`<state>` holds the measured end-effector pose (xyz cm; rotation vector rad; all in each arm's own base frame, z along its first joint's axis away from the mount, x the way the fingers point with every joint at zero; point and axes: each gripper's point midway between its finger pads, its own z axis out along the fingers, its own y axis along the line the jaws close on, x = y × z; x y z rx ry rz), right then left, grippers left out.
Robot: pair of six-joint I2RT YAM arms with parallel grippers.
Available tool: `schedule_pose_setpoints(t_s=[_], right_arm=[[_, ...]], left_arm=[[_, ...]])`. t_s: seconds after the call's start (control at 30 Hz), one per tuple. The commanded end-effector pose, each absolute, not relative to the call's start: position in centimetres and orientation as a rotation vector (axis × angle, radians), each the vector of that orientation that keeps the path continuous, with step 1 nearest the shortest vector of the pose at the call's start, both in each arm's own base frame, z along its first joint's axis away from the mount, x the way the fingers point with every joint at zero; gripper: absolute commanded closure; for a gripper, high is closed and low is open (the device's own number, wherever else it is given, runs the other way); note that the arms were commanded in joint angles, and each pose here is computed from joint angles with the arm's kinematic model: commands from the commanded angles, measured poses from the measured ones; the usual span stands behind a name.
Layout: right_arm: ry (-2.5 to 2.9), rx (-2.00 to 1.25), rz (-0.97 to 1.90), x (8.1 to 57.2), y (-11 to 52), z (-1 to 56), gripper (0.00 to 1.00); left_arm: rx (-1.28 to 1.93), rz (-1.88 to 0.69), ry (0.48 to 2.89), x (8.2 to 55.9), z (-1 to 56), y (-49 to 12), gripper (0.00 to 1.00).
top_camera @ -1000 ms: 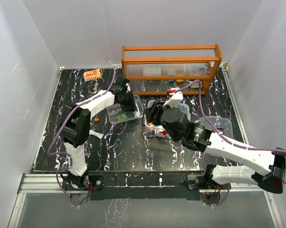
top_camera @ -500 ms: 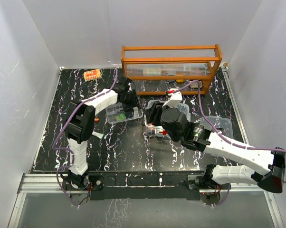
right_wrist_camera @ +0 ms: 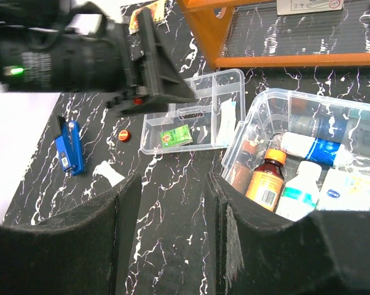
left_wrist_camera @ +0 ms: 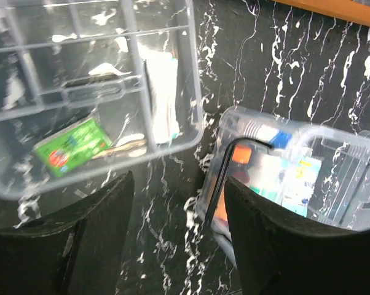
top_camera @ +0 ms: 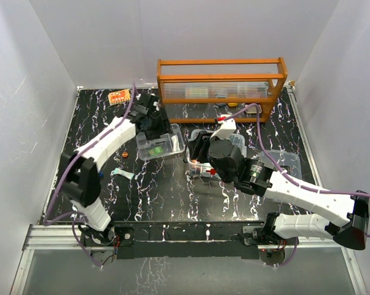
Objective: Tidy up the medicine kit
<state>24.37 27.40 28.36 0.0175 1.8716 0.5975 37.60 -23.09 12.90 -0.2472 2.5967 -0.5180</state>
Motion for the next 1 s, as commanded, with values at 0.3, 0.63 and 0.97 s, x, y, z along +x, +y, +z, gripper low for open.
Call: schedule_pose_setpoints(t_s=[0.3,0.63,0.97], right_arm=[[1.796,0.074,0.490,24.4,23.4,29.9,0.50],[1.871,0.127,0.321,23.3,18.7,28.8,0.38],[1.961,0.240,0.270,24.3,17.7,27.3,0.38]], left_arm=[[-0.495,-0.135,2.506,27.2,14.8,-10.1,0.32],[-0.649,-0.011,2.491,22.9,11.2,-4.6,0.02],[-0.799,-0.038,2.478,21.6,8.1,-3.6,0.14]])
